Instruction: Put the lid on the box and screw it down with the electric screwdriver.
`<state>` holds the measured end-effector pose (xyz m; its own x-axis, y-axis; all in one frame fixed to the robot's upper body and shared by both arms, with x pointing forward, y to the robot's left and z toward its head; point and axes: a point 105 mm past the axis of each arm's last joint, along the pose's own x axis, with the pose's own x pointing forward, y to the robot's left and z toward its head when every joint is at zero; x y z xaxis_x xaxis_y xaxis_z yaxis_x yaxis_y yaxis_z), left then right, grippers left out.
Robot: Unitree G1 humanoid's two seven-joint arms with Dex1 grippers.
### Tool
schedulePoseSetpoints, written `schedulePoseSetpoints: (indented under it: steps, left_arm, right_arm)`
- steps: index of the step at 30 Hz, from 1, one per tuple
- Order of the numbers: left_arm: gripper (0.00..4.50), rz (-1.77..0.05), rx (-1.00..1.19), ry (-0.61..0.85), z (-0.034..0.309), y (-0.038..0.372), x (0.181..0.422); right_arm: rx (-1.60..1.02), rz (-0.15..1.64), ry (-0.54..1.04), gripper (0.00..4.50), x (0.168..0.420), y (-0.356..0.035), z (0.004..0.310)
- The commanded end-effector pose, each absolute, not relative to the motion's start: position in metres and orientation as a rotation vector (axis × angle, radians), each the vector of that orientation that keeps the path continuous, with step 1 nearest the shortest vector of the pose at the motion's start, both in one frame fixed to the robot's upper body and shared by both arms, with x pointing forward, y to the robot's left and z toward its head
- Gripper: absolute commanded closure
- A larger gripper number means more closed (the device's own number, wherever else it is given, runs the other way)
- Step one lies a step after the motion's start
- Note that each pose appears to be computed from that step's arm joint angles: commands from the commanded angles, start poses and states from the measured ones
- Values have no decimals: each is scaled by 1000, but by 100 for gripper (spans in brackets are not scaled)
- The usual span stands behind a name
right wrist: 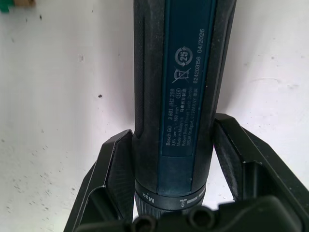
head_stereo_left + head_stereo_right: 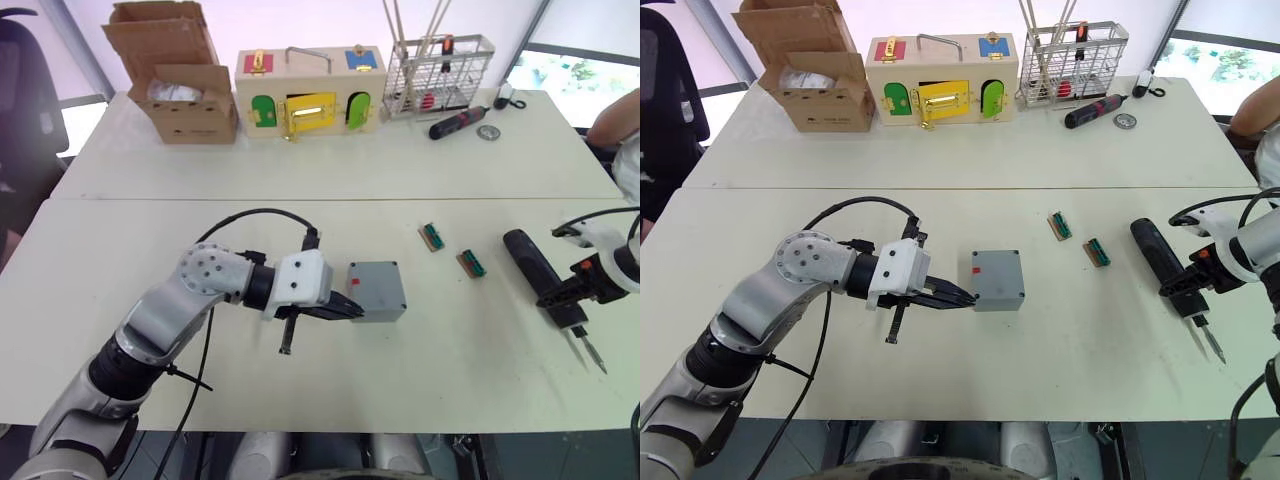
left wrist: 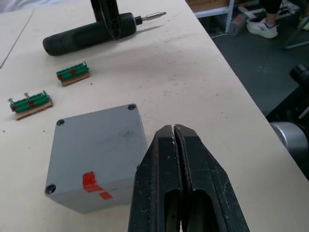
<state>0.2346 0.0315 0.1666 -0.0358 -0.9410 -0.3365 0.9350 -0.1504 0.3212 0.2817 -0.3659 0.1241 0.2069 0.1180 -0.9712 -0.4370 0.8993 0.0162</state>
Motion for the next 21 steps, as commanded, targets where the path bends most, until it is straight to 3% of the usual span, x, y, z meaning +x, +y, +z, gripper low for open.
schedulePoseSetpoints:
  steps: [1, 11, 17, 21]
  left_arm:
    - [450, -1646, 557, -67, 175, 28, 229]
    - [450, -1635, 529, -58, 173, 28, 232]
    - [450, -1614, 504, -40, 172, 36, 244]
    - [450, -1602, 501, -53, 178, 39, 255]
  right_arm:
    - [-336, 403, 1404, 243, 267, -372, 108]
    - [-400, 452, 1374, 254, 275, -371, 116]
    - [-263, 481, 1180, 254, 297, -352, 172]
    - [2, 526, 954, 254, 294, -326, 235]
